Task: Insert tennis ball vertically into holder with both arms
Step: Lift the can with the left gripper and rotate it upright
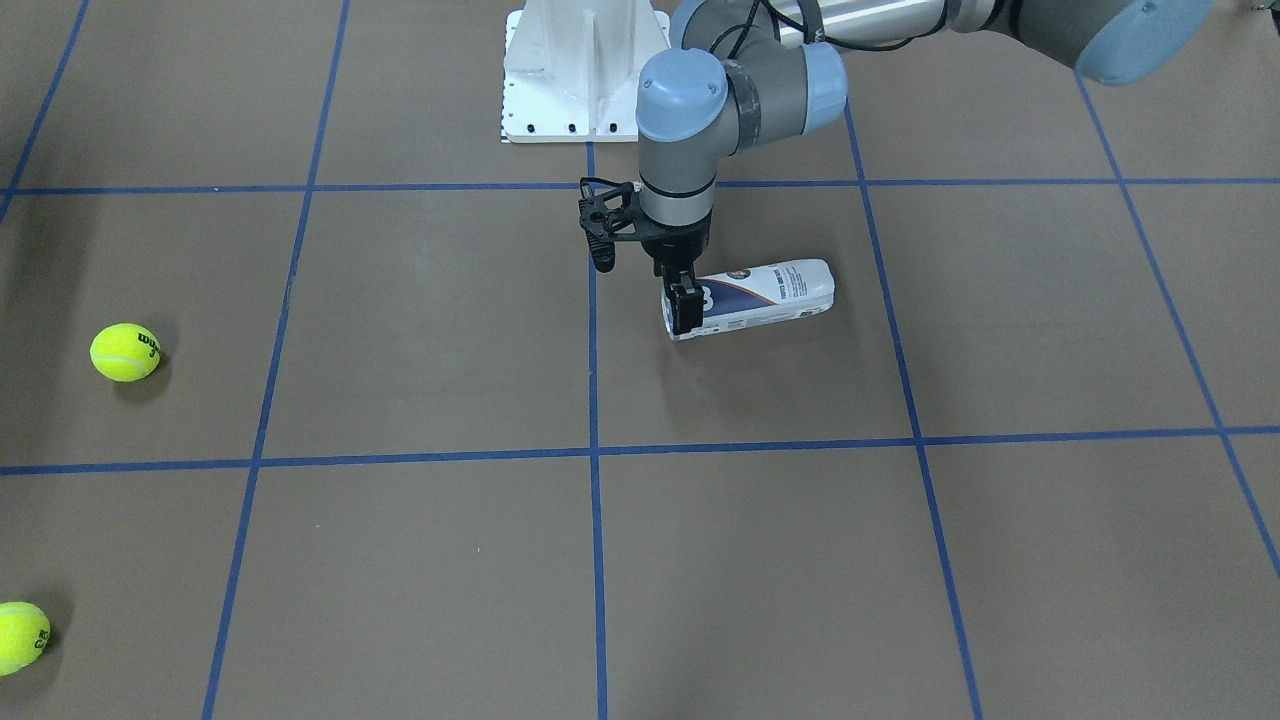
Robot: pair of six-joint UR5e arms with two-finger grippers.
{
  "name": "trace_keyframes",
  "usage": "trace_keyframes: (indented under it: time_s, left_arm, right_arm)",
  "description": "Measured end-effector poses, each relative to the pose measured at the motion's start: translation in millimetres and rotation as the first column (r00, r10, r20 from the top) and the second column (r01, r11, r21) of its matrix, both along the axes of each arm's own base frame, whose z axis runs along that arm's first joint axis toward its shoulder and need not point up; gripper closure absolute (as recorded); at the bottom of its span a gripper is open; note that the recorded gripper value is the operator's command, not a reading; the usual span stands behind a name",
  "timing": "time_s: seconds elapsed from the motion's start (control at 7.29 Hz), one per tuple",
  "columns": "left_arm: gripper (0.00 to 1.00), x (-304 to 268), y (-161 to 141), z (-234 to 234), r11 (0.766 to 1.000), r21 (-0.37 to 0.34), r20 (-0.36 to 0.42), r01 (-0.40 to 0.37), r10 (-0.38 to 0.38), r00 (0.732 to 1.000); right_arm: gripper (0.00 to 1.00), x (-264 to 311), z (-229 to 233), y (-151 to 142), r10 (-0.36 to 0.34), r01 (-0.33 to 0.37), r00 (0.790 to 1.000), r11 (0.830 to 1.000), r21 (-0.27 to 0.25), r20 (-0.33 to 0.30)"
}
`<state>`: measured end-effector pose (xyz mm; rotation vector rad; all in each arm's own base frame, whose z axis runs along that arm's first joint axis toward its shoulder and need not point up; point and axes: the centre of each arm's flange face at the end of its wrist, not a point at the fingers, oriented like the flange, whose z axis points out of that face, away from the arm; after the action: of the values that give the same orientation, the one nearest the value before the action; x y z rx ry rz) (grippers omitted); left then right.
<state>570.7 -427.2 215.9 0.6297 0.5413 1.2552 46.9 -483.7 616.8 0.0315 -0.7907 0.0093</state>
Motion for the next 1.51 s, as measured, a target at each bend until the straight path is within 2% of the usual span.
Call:
trace_keyframes:
  time_s: [0.82,0.96,1.23,1.37,1.51]
  left_arm:
    - [0.01,12.2,-6.8,17.3,1.000,0.001,0.001,0.001,-0.001,1.000]
    - [0.05,11.7,-6.9,18.9,1.000,-0.001,0.005,0.001,-0.001,1.000]
    - [0.51,11.3,-6.5,18.9,1.000,-0.002,0.005,0.002,-0.002,1.000]
    - [0.68,10.0,-6.3,16.5,1.000,-0.003,-0.001,0.006,-0.006,1.000]
    - [0.77,6.8,-5.6,12.1,1.000,-0.003,-0.011,0.013,-0.013,1.000]
  right_arm:
    - [0.01,0.0,-1.0,0.4,0.000,0.000,1.000,1.000,0.002,0.000]
    - [0.01,0.0,-1.5,0.5,0.000,0.000,1.000,1.000,0.003,0.000]
    - [0.01,0.2,-1.1,2.2,0.000,0.000,1.000,1.000,0.002,0.000]
    - [0.01,0.4,-0.8,2.7,0.001,-0.001,1.000,1.000,0.001,0.000]
    - [0.01,0.3,-1.0,2.9,0.001,-0.001,1.000,1.000,0.002,0.000]
